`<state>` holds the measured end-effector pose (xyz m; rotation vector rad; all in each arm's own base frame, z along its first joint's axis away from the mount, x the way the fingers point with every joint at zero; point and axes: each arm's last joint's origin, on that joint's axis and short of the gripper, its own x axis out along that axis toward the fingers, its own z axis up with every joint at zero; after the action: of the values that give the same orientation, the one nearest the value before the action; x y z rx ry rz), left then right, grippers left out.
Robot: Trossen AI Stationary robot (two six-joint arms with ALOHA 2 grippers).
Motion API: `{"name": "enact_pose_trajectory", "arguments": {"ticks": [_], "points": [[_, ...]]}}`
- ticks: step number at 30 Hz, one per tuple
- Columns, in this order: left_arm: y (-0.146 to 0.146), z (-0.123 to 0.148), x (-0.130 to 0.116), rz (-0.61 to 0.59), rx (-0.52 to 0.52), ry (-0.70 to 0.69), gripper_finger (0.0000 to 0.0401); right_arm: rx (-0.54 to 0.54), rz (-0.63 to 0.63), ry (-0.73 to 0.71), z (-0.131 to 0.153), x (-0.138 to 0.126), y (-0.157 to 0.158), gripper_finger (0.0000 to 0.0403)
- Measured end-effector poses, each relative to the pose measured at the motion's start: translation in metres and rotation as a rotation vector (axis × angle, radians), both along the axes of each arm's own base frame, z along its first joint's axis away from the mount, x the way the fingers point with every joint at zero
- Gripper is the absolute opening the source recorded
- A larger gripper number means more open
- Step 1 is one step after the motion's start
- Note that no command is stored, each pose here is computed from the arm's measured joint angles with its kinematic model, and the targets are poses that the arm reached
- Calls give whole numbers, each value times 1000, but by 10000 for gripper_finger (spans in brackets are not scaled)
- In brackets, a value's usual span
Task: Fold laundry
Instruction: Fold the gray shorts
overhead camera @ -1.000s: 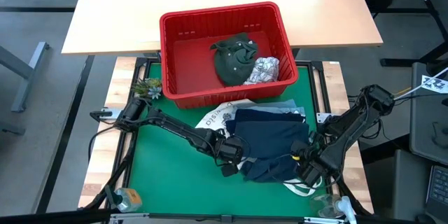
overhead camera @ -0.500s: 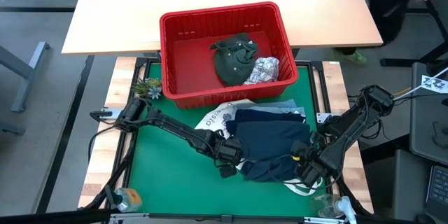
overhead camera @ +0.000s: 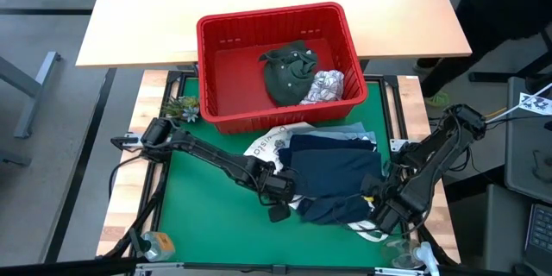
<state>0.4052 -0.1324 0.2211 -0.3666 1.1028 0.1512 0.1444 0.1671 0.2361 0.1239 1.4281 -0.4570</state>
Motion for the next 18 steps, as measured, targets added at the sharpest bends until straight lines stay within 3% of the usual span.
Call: {"name": "enact_pose_trajectory", "arguments": {"ticks": [5,14,18], "points": [[-17,4,-2,-44,-12,-52,91,96,108,-60,11,3,15,88],[-40,7,-6,-57,40,-137,90,399,240,-166,7,-7,58,88],[-45,8,-7,-51,69,-159,92,426,270,-243,4,-11,67,88]]}}
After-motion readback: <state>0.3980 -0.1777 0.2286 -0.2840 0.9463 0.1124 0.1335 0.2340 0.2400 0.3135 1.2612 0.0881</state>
